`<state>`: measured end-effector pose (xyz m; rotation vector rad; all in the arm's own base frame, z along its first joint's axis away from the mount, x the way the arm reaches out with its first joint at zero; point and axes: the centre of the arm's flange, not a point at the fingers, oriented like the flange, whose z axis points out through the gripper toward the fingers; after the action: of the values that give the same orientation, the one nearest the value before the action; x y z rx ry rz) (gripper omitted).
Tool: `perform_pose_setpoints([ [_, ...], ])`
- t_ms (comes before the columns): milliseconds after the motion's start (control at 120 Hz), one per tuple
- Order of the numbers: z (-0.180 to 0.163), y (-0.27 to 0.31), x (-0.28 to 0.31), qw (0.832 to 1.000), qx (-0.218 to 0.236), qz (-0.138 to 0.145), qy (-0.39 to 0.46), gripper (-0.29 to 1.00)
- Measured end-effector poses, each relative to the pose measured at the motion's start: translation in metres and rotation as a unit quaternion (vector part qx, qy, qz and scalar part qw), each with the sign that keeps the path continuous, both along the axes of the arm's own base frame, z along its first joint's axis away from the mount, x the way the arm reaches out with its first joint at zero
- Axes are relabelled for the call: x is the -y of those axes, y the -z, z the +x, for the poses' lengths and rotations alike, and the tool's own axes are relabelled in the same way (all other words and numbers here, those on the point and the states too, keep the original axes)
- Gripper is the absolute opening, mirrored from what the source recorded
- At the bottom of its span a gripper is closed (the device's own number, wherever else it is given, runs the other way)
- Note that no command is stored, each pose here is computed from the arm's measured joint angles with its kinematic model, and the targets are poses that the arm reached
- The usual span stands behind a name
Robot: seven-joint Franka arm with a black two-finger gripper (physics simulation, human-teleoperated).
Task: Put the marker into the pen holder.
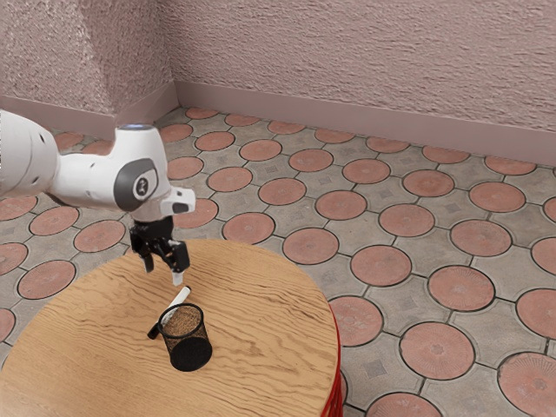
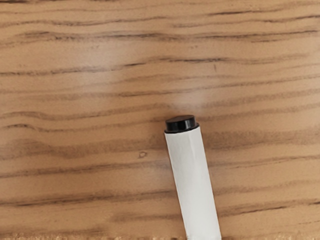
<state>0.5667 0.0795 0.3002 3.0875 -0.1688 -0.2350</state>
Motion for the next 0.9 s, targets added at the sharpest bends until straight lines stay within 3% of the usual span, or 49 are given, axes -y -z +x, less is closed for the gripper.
perform_pose_setpoints([
  [367, -0.018, 0.030, 0.034, 1.000, -0.004, 0.007, -0.016, 0.67],
  [733, -0.036, 0.050, 0.025, 0.999, -0.024, 0.013, -0.046, 0.66],
  [900, -0.028, 0.044, 0.016, 0.998, -0.006, 0.019, -0.058, 0.66],
])
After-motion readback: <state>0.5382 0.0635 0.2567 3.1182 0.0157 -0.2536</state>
